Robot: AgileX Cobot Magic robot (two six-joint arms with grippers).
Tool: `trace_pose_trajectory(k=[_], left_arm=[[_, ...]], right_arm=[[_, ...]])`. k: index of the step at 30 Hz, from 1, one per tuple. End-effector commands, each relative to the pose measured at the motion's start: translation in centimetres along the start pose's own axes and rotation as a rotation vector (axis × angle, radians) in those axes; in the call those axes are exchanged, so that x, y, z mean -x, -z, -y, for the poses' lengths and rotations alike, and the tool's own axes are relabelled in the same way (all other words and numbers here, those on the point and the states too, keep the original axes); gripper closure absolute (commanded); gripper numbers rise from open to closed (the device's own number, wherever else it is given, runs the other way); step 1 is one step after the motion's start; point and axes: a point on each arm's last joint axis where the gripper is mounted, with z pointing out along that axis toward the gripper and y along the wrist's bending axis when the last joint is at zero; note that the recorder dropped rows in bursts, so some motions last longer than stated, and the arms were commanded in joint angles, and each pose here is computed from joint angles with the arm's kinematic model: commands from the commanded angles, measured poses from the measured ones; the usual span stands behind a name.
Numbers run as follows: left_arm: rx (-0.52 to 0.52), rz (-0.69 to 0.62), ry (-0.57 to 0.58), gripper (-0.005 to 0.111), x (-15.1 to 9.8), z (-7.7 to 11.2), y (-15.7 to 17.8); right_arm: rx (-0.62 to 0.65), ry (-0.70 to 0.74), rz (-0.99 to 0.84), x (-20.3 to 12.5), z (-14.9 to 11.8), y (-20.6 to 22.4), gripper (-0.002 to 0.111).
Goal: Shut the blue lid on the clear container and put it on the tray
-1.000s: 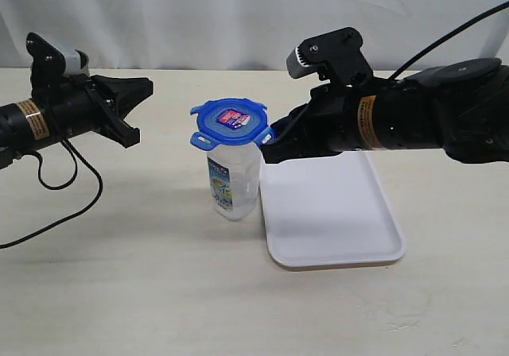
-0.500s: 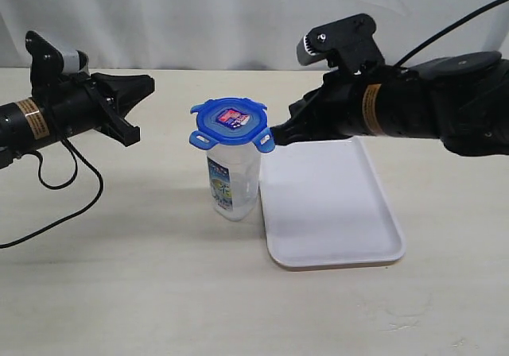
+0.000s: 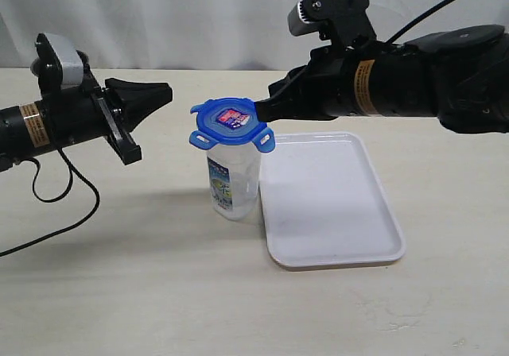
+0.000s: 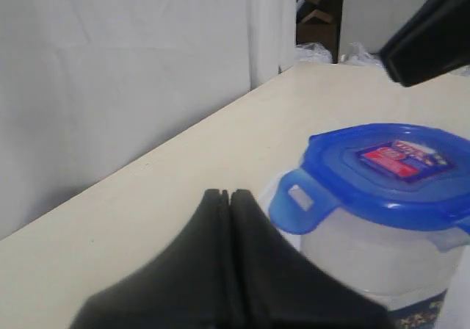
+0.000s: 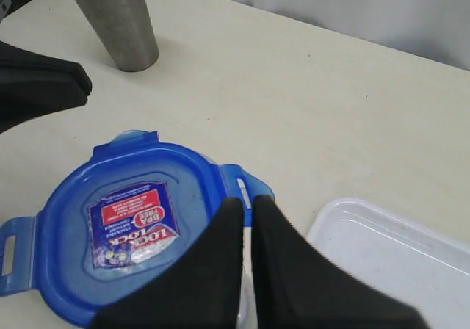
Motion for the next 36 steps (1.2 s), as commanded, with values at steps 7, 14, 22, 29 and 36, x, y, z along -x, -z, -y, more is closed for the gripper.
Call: trace_pose_trajectory(k=[7, 14, 22, 29, 36], left_arm=[[-0.064, 0.008, -0.041, 0.107, 0.3, 0.6, 0.0], [-0.106, 0.007, -0.075, 0.107, 0.3, 1.5, -0.6], [-0.150, -0.001, -0.087, 0.107, 0.3, 2.2, -0.9], [-0.167, 0.005, -0.116, 0.107, 1.1, 2.5, -0.7], [-0.187, 0.000, -0.129, 0.107, 1.2, 2.7, -0.6]], right_arm=[[0.015, -0.011, -0.027, -0.8, -0.1, 0.0, 0.104], [0.047, -0.018, -0.063, -1.9, -0.4, -0.1, 0.104], [0.029, 0.009, -0.059, -1.9, -0.2, -0.1, 0.104], [0.010, 0.045, -0.053, -1.8, 0.0, -0.1, 0.104], [0.060, 0.064, -0.013, -0.2, -0.5, 0.1, 0.104]])
